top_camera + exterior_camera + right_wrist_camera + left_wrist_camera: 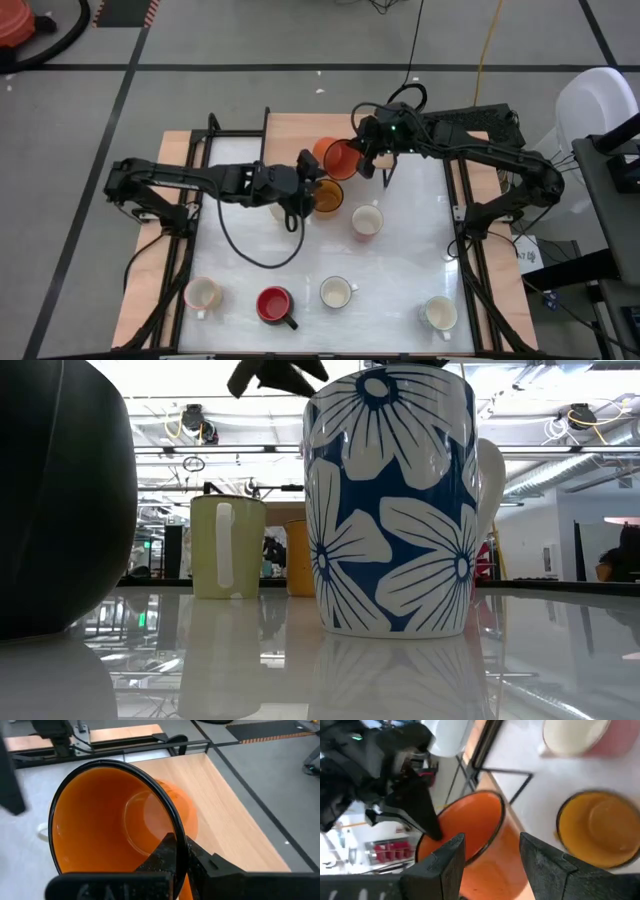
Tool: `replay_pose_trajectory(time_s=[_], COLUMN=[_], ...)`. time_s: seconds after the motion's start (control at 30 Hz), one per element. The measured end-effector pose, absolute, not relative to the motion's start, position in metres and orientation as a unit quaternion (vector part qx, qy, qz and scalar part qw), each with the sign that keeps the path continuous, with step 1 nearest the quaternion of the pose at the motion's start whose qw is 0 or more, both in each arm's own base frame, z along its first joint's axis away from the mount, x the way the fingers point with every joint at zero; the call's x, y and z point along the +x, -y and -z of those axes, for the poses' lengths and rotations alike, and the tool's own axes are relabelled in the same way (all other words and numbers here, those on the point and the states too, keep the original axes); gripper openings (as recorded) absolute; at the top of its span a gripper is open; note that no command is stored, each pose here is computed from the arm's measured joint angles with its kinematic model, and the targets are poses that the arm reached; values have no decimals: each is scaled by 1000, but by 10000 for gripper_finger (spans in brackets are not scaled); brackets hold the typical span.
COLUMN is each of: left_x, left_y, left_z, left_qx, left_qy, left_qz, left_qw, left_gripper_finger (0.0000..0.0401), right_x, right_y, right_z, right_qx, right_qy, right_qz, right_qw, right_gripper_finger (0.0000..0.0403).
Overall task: Place coffee mugs
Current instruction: Put the orange mug on the shelf
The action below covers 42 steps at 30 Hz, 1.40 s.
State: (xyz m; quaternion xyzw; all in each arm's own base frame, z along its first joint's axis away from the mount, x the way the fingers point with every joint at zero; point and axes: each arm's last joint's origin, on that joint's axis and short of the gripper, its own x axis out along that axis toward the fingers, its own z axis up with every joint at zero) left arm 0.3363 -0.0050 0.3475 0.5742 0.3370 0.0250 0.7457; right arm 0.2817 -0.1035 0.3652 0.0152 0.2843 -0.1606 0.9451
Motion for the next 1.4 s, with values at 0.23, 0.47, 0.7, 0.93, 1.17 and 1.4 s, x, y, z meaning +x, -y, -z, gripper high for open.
replay_pose_trajectory(time_s=[0.23, 0.47, 0.7, 0.93, 1.17, 1.4], left_x=[344, 356, 361, 369, 376, 376], left_y=[3, 1, 0, 1, -1, -3], left_z=[-337, -330, -322, -311, -302, -303], left_qx=[646, 690, 718, 756, 759, 757], left_qy=[-373, -387, -408, -421, -428, -428], left_qz=[-24, -40, -27, 1, 5, -3], left_qw=[666, 611, 563, 501, 491, 493], left_gripper_finger=[191, 190, 146, 68, 35, 14], right_x=[282, 282, 281, 281, 280, 280], right_y=[104, 104, 104, 104, 104, 104], right_z=[-365, -365, -363, -363, -363, -365], right_qx=[27, 34, 43, 43, 34, 21], right_qy=[-283, -281, -290, -293, -294, -289], right_qz=[160, 162, 165, 165, 164, 160], right_qw=[945, 945, 942, 941, 941, 944], right_gripper_finger=[4, 4, 4, 4, 4, 19])
